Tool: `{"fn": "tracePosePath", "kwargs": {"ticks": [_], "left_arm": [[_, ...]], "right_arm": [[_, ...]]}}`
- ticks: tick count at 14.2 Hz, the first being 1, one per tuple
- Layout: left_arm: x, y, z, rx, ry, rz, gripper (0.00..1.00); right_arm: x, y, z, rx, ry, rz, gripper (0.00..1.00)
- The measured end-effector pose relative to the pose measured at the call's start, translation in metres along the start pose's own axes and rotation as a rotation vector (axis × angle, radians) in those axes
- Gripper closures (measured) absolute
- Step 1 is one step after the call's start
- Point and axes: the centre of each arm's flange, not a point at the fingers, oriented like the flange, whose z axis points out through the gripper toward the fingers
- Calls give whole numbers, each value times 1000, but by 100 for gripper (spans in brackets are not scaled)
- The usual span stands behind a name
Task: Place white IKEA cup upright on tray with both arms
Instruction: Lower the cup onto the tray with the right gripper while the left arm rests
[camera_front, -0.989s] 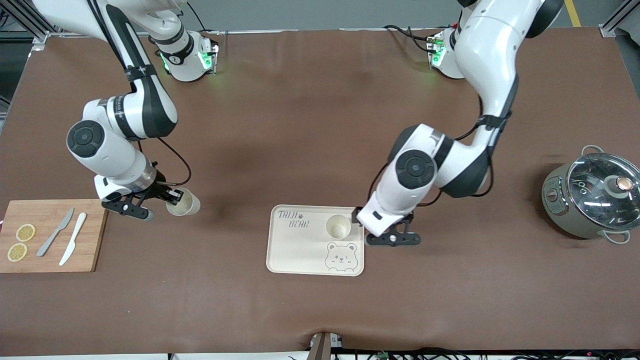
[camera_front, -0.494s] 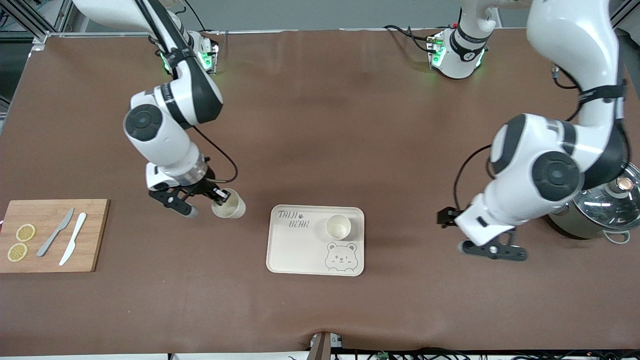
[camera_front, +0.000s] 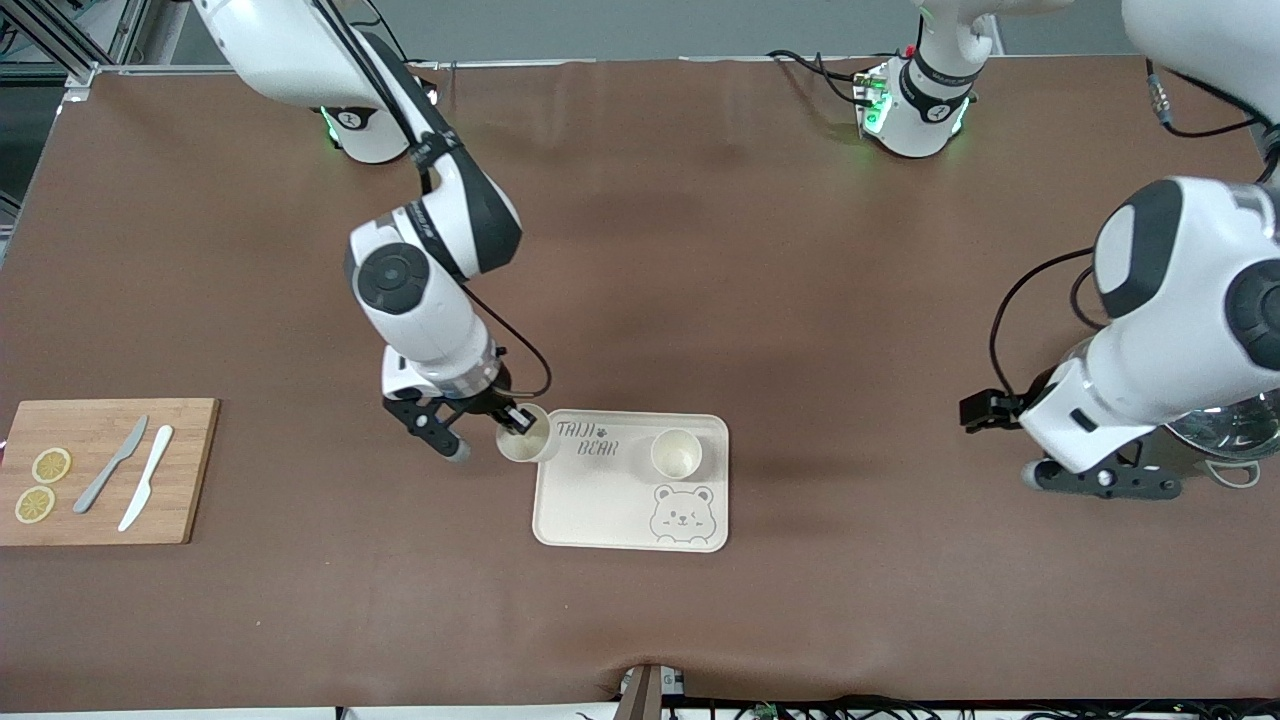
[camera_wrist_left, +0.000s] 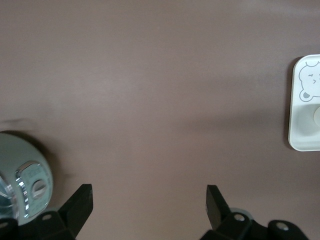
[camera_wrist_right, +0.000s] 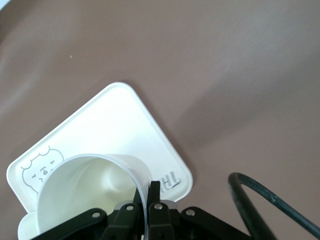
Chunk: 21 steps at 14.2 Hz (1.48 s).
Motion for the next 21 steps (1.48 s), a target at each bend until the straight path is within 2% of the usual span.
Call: {"fn": "tracePosePath", "kwargs": {"ticks": [4,7,10,15,21], "left_arm": [[-30,-3,-31,13,12,-15,0],[-55,-10,-49,-24,13,-53,0],[-75,-24,-64,-28,22,-82,0],[-88,-22,-71,-22,24,-79,0],[-95,-20,-59,-27,-53,-77,0]], "right_arm": [[-9,-17,36,-9,-5,23,96],[-9,-17,57,-5,6,17,96],[-10,-15,77,3,13,15,96],[-18,-12,118,17,45,9,96],[-22,-15,119,22,62,9,96]]}}
